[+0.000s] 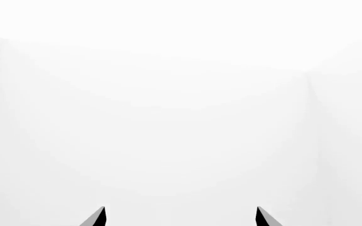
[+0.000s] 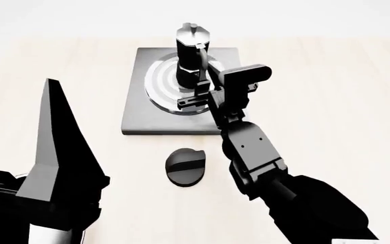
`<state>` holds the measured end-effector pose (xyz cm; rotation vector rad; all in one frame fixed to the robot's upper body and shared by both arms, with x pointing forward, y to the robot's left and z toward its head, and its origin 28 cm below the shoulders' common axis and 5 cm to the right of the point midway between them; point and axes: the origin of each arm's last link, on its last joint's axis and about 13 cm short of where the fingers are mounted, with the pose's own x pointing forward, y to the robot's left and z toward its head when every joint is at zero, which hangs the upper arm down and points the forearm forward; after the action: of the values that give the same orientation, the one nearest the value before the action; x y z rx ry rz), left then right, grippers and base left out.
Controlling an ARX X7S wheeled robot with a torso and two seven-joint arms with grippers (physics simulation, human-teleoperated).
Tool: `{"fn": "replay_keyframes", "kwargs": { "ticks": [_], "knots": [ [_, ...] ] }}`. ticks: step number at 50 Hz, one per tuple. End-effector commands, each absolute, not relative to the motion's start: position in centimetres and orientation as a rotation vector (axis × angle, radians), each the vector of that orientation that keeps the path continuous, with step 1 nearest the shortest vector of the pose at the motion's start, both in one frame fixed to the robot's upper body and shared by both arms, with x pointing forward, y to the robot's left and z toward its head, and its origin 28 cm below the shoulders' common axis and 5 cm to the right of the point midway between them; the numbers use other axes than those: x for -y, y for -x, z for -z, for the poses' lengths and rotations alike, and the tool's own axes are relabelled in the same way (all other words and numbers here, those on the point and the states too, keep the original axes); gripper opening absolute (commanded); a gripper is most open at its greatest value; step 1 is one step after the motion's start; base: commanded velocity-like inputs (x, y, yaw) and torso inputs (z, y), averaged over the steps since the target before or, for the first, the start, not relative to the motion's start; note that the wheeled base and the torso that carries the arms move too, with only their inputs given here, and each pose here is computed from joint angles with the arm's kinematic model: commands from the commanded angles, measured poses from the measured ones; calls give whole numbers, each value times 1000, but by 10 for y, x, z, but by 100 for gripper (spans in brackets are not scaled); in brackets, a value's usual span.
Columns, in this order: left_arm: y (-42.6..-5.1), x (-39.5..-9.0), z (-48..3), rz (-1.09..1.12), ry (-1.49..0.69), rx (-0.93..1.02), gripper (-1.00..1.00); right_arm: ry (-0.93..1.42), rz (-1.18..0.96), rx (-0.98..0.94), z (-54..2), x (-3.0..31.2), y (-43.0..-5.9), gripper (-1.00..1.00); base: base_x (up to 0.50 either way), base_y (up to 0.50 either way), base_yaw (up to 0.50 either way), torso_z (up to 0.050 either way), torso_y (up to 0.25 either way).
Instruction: Turn on the stove and put the moka pot on it.
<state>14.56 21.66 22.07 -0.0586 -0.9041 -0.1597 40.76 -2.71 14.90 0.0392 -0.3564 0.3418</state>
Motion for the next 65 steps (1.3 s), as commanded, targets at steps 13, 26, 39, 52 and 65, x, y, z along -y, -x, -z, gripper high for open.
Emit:
{"fn": "replay_keyframes", "kwargs": {
  "ticks": [13, 26, 39, 52, 65],
  "knots": [
    [-146, -216, -220, 164, 63, 905, 100, -38, -335, 355, -143, 27, -406, 100, 0, 0, 0, 0, 0],
    [-146, -216, -220, 166, 66, 906, 100, -32, -340, 361, -152, 26, -409, 100, 0, 0, 0, 0, 0],
    [-146, -218, -221, 151, 58, 906, 100, -14, -352, 436, -175, 23, -413, 100, 0, 0, 0, 0, 0],
    [-150, -221, -235, 118, 48, 936, 100, -2, -296, 634, -265, 18, -402, 100, 0, 0, 0, 0, 0],
    [-155, -224, -259, 79, 4, 1021, 100, 23, -160, 853, -355, 24, -353, 100, 0, 0, 0, 0, 0]
  ]
}}
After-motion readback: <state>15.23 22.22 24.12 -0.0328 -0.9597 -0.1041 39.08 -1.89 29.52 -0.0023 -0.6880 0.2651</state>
